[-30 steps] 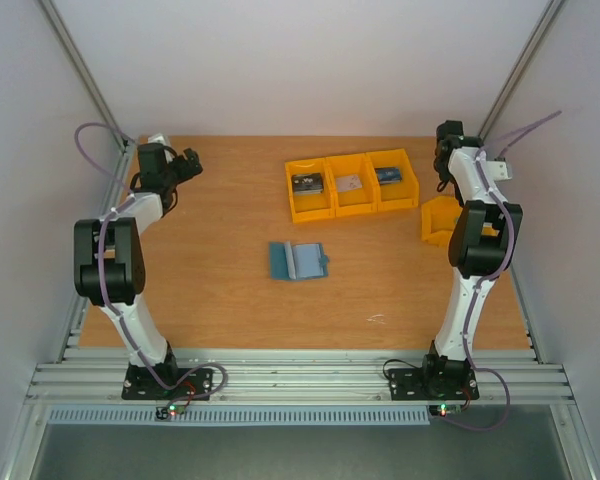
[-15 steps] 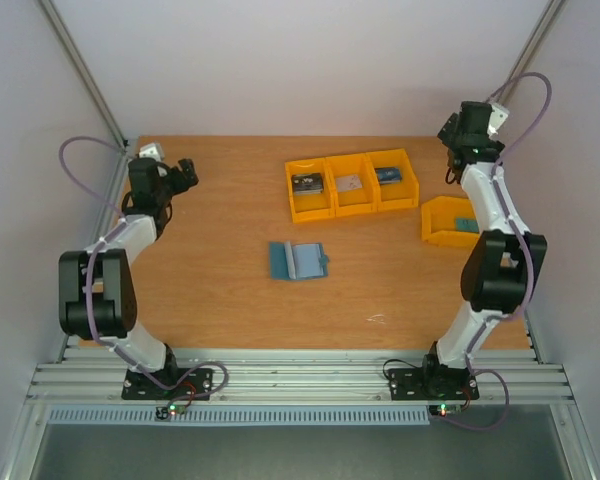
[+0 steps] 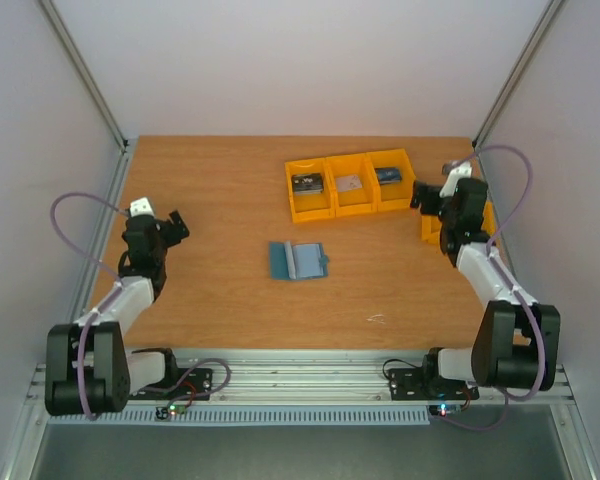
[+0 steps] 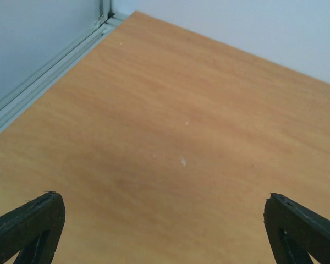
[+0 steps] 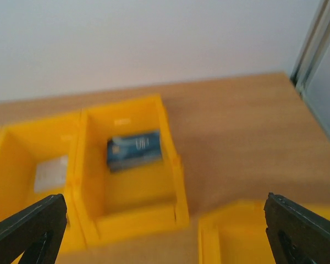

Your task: Take the credit cards out of the card holder

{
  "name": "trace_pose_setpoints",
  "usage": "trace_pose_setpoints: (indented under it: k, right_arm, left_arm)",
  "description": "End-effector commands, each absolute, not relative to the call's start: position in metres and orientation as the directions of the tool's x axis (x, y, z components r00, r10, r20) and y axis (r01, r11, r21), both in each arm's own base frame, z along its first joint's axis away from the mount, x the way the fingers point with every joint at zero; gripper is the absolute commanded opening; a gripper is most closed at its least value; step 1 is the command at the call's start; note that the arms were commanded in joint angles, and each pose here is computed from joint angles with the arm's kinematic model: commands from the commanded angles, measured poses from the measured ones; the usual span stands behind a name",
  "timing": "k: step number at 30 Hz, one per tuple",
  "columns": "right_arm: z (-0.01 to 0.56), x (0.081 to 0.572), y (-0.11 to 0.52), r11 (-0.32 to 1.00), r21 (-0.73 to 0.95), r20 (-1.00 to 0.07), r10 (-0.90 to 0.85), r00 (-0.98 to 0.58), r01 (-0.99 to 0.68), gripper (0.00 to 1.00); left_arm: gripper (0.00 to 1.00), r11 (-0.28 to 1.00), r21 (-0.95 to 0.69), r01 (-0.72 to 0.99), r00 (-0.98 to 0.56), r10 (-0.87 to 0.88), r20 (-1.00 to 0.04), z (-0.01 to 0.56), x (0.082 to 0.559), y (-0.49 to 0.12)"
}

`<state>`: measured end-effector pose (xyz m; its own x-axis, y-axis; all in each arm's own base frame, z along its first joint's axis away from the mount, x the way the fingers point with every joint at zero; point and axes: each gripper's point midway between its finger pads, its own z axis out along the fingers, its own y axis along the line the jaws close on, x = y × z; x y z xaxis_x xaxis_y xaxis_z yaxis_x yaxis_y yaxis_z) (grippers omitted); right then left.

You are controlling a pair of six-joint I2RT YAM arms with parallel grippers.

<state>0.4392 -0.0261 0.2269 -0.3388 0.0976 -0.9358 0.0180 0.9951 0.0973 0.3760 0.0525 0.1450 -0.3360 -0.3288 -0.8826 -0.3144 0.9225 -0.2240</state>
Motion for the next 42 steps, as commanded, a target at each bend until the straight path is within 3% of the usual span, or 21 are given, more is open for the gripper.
trace_pose_setpoints:
  k: [1, 6, 16, 20, 26, 30, 42]
  right_arm:
    - [0.208, 0.411, -0.027, 0.997, 0.080, -0.955, 0.080, -0.287, 0.012, 0.99]
    - [0.150, 0.388, -0.030, 0.991, 0.118, -0.933, 0.133, -0.333, 0.063, 0.98]
    - [0.102, 0.393, -0.017, 0.992, 0.120, -0.963, 0.110, -0.247, -0.028, 0.99]
    - [0.101, 0.395, -0.005, 0.988, 0.117, -0.960, 0.086, -0.265, -0.103, 0.99]
    - [0.099, 0.400, 0.002, 0.981, 0.119, -0.951, 0.070, -0.301, -0.151, 0.99]
    - [0.099, 0.400, 0.002, 0.981, 0.120, -0.951, 0.070, -0.302, -0.150, 0.98]
    - [0.099, 0.401, 0.002, 0.982, 0.118, -0.950, 0.069, -0.303, -0.148, 0.98]
  left_arm:
    - [0.99, 0.925, -0.191, -0.327, -0.251, -0.280, -0.926, 0.149, 0.355, 0.061]
    - [0.99, 0.927, -0.161, -0.338, -0.225, -0.245, -0.943, 0.136, 0.336, 0.064]
    - [0.99, 0.938, -0.136, -0.320, -0.128, -0.186, -0.974, 0.149, 0.342, 0.066]
    - [0.99, 0.949, -0.121, -0.292, -0.149, -0.170, -0.974, 0.146, 0.357, 0.063]
    - [0.99, 0.998, -0.067, 0.004, -0.181, -0.065, -0.981, 0.131, 0.381, 0.004]
    - [0.99, 0.995, -0.008, 0.099, -0.234, 0.016, -0.972, 0.116, 0.398, -0.016]
    - [0.99, 1.000, -0.009, 0.021, -0.270, -0.003, -0.963, 0.112, 0.408, -0.003]
